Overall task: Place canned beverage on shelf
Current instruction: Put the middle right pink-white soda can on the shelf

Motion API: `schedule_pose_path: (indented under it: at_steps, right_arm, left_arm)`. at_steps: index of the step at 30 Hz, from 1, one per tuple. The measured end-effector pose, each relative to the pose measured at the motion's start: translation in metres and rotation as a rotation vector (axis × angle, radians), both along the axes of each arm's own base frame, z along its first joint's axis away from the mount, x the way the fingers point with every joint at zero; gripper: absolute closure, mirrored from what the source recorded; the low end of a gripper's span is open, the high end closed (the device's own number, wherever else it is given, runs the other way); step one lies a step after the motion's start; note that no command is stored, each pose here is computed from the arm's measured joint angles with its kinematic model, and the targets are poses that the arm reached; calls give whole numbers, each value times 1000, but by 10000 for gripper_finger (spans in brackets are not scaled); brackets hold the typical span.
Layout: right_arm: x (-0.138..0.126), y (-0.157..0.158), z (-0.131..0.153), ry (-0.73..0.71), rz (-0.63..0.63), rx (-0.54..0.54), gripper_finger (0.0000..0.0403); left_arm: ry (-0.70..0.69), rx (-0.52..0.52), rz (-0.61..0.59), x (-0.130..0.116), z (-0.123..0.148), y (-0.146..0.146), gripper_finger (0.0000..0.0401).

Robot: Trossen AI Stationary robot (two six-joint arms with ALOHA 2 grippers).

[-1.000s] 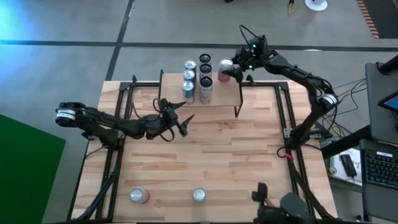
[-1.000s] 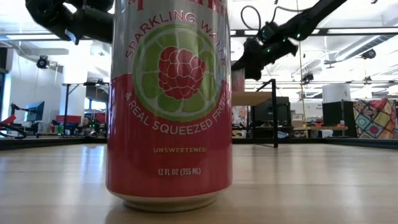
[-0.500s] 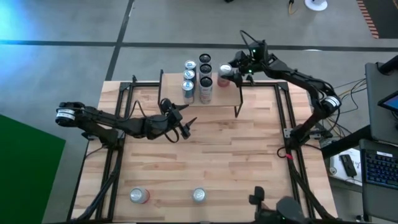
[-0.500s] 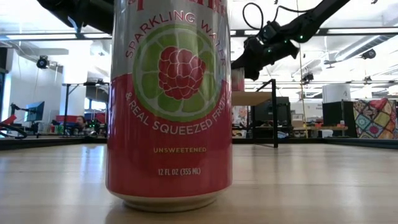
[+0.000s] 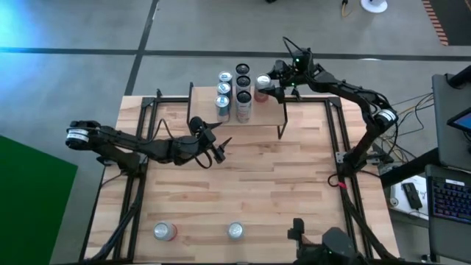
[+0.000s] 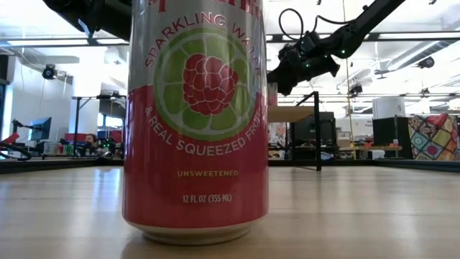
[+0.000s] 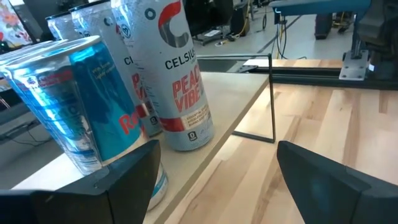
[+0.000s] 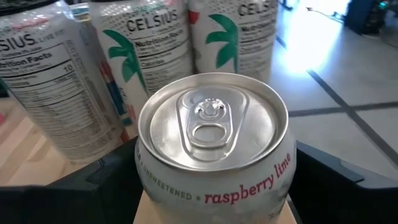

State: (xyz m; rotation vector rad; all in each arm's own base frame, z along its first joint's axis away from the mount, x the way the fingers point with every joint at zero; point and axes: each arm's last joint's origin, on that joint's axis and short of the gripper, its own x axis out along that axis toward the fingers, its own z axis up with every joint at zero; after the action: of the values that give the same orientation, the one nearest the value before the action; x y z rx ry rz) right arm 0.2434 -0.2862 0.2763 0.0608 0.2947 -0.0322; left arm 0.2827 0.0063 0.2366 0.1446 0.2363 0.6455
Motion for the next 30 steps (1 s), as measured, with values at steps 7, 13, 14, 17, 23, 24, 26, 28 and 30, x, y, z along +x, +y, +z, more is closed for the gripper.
schedule_pose_path:
  at_steps: [7, 13, 14, 17, 23, 24, 26, 28, 30]
  right_arm:
    - [11, -12, 6, -24, 54, -35, 86]
    - [19, -24, 6, -15, 69, -45, 86]
    - [19, -25, 5, -9, 72, -41, 85]
    - [20, -29, 5, 11, 80, -32, 85]
    - [16, -31, 7, 18, 68, -31, 84]
    - [15, -31, 8, 19, 63, -33, 81]
    - [13, -32, 9, 21, 53, -36, 72]
    - [11, -33, 9, 26, 40, -35, 59]
    - [11, -33, 9, 28, 37, -30, 47]
  left_arm:
    - [1, 0, 0, 0, 0, 0, 93]
    - [0, 0, 2, 0, 0, 0, 93]
    - [1, 0, 2, 0, 0, 0, 93]
    - [1, 0, 3, 0, 0, 0, 93]
    - [7, 8, 12, 0, 0, 0, 93]
    - [7, 9, 18, 0, 0, 0, 93]
    - [10, 10, 19, -1, -1, 0, 93]
    - [14, 11, 21, -1, -1, 1, 93]
    - [14, 11, 24, -1, -1, 1, 93]
